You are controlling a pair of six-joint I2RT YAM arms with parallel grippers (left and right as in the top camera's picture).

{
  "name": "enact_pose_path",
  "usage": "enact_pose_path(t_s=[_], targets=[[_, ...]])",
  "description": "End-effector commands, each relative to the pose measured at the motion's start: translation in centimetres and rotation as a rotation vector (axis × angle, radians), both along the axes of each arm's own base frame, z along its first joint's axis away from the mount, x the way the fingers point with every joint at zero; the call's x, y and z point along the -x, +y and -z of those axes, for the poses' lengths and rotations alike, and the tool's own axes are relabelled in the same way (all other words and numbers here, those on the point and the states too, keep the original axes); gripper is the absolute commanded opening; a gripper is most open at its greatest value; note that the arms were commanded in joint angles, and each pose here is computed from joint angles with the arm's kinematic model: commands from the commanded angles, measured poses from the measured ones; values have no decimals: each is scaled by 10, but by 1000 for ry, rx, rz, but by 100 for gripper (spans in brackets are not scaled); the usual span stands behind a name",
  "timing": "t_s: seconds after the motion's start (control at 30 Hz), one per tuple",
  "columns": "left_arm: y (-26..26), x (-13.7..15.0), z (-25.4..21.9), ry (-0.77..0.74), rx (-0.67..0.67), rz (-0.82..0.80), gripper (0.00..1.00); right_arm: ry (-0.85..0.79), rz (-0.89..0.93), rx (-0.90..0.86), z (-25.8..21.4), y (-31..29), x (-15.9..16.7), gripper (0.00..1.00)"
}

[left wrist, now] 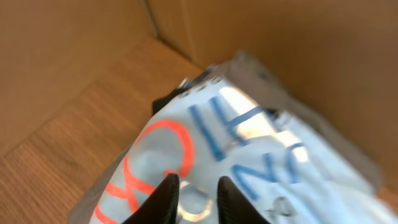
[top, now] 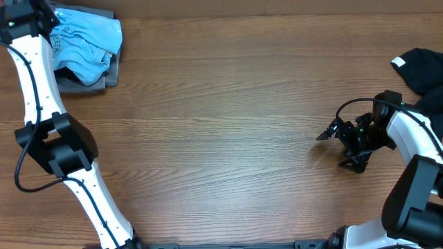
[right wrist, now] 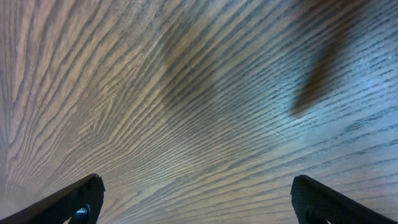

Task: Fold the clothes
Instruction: 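Release the shirt and lift the left gripper off the stack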

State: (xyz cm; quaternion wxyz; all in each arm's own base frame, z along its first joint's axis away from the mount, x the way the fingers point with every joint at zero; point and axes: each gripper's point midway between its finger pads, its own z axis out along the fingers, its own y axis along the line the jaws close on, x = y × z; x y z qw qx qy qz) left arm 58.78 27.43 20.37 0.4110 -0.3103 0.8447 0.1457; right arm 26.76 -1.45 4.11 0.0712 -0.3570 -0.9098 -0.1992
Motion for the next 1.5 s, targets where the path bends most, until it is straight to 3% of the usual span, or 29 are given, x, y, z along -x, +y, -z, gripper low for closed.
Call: enact_pose_path(t_s=[0.0,0.27,0.33,0.47,0.67,0.93,1.07,1.17,1.27,1.47], targets=[[10,3,49,96,28,10,29,3,2,-6,2,2,0,100],[25,10,96,178,33,-33,37,21,2,-12,1,3,4,100],[31,12,95,171,30,-44,44,22,2,-12,1,3,5,100],[43,18,83,154,25,-64,50,21,2,-12,1,3,5,100],[56,29,55,119,17,-78,51,22,2,-12,1,3,5,100],[51,29,51,97,71,-32,57,18,2,-11,1,3,4,100],[28,20,7,41,27,12,55,17,3,-11,1,3,3,100],[5,19,-40,-25,-2,47,83,10,4,-20,-2,4,1,100],[-29,23,-87,-78,-19,98,99,-17,5,-29,-12,5,-5,100],[-104,44,-156,-143,-14,230,100,-156,3,12,-58,2,-14,99]])
